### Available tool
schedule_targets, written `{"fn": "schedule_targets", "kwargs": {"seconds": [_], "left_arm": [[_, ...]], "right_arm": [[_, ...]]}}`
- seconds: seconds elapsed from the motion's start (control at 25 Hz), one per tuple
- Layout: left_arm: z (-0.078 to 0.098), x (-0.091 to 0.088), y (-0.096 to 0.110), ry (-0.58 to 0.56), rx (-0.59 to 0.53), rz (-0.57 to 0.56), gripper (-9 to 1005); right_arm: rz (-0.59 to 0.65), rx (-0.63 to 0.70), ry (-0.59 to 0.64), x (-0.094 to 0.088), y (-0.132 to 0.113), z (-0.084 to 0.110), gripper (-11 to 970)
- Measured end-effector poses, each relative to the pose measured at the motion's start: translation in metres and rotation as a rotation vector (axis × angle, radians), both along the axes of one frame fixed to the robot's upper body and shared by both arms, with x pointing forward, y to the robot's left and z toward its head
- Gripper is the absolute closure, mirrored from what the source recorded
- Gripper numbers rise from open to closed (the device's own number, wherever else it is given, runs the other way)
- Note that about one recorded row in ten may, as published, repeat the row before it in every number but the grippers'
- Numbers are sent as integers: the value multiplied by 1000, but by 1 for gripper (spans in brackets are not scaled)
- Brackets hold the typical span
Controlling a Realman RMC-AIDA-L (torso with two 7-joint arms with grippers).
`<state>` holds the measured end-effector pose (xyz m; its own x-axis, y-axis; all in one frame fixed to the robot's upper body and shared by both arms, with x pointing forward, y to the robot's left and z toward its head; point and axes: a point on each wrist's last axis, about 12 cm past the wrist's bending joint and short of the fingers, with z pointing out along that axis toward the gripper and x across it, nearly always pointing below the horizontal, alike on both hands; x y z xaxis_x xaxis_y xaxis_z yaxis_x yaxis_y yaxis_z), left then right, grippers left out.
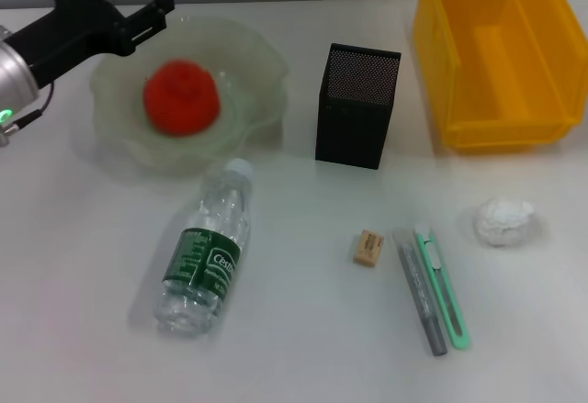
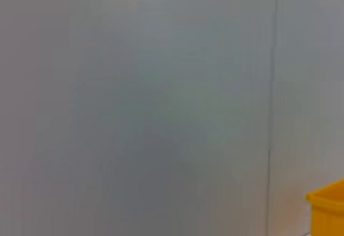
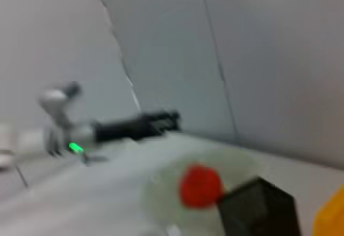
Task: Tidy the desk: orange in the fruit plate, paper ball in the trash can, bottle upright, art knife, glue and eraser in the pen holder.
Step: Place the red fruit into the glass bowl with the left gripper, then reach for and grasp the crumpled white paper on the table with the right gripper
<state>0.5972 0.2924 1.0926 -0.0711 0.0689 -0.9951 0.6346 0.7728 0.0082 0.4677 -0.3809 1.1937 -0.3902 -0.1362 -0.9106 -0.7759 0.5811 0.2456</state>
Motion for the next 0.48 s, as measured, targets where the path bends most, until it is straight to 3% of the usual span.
{"fn": "schedule_targets", "kwargs": {"seconds": [0.04, 0.12, 0.2, 0.24, 0.28, 0.32, 0.36, 0.4, 0.48], "left_arm": [[0, 0, 0, 0, 0, 0, 411], [2, -12, 5, -6, 4, -66, 318], [1, -43, 9, -3, 45, -230, 224], [1, -43, 9, -3, 45, -230, 212], [-1, -67, 7, 10, 72, -359, 199], [-1, -67, 7, 10, 72, -359, 187], [-3, -82, 5, 20, 83, -432, 174], [-5, -89, 5, 25, 84, -459, 162], [-9, -102, 4, 41, 73, -496, 137]], "right_arm": [[0, 0, 0, 0, 0, 0, 128], [-34, -107, 80, 11, 8, 18, 128], [-67, -255, 229, 30, 29, 35, 128], [-67, -255, 229, 30, 29, 35, 128], [-68, -363, 328, 43, 48, 39, 128], [-69, -412, 372, 49, 57, 38, 128], [-69, -412, 372, 49, 57, 38, 128], [-70, -498, 431, 60, 73, 32, 128], [-78, -535, 454, 66, 80, 26, 128]]}}
